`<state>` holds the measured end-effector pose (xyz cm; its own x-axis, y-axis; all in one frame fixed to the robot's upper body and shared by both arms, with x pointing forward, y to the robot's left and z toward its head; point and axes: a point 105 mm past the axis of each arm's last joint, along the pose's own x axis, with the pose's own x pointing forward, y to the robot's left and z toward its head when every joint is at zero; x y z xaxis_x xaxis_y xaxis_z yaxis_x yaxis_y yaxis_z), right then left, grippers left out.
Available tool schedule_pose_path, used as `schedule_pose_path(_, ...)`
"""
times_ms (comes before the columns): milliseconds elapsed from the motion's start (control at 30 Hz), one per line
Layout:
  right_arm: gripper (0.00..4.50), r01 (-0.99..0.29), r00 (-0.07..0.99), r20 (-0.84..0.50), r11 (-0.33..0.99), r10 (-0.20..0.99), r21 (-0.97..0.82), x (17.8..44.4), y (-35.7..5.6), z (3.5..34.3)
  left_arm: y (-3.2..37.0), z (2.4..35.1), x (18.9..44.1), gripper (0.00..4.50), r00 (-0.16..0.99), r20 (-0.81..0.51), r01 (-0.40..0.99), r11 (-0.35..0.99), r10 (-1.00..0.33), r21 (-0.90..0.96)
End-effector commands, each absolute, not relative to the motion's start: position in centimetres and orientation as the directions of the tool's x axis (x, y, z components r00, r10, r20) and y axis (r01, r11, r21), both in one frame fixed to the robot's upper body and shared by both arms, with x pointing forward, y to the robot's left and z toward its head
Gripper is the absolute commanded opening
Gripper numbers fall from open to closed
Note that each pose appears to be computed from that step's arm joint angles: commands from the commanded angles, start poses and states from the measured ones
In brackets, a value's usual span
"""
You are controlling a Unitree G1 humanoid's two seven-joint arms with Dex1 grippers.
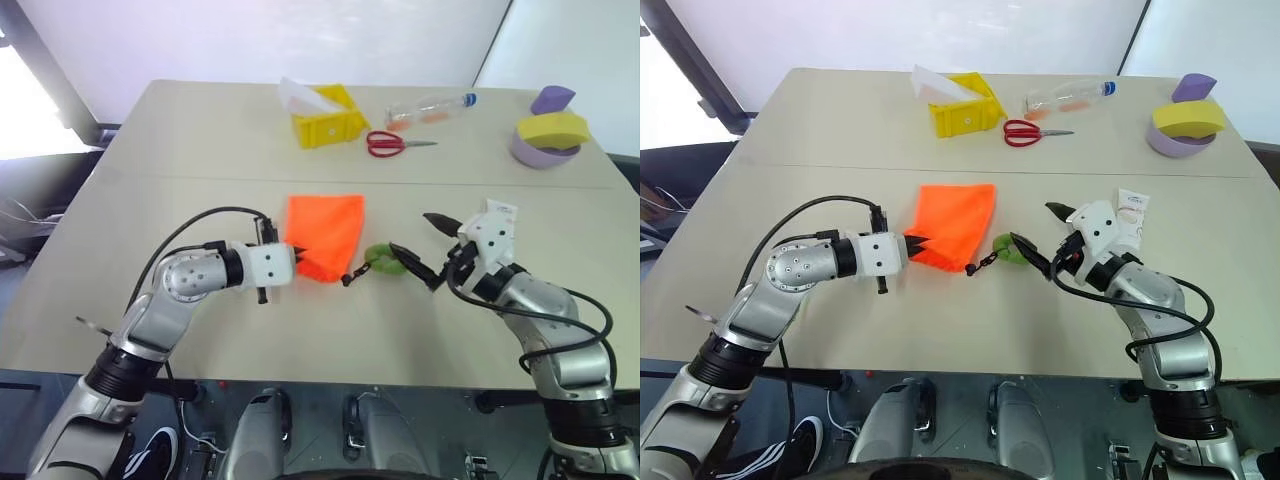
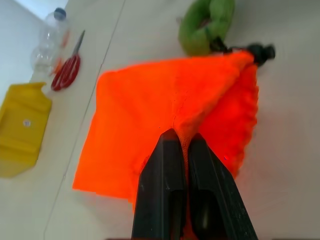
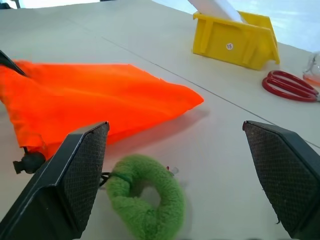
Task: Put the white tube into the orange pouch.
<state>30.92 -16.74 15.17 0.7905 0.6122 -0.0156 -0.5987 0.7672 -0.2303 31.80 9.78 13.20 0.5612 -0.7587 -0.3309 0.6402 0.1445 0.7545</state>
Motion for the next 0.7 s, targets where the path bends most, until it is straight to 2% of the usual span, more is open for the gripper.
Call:
schedule_pose_path(33,4.50,-0.623,0.768,-0.052,0.726,0.639,-0.291,30.3,-16.4,14.9,11.1,13.2,32.5,0.04,0.600,-0.323,0.573,0.111,-0.732,0.812)
schedule_pose_path(200,4.50,-0.671,0.731,-0.102,0.683,0.675,-0.289,29.9,-15.2,14.0,11.0,13.6,32.9,0.04,0.601,-0.273,0.568,0.161,-0.751,0.807)
schedule_pose_path(300,4.50,-0.716,0.680,-0.062,0.642,0.731,-0.275,29.4,-13.1,14.7,10.5,12.9,32.4,0.04,0.582,-0.278,0.583,0.153,-0.764,0.798)
schedule_pose_path(467,4.50,-0.784,0.601,-0.070,0.570,0.796,-0.244,28.2,-10.3,14.4,10.2,13.0,32.2,0.04,0.572,-0.261,0.603,0.183,-0.778,0.776)
schedule_pose_path(700,4.50,-0.778,0.602,-0.044,0.574,0.797,-0.257,28.8,-7.6,14.3,9.3,13.3,31.7,0.04,0.542,-0.242,0.615,0.184,-0.805,0.767)
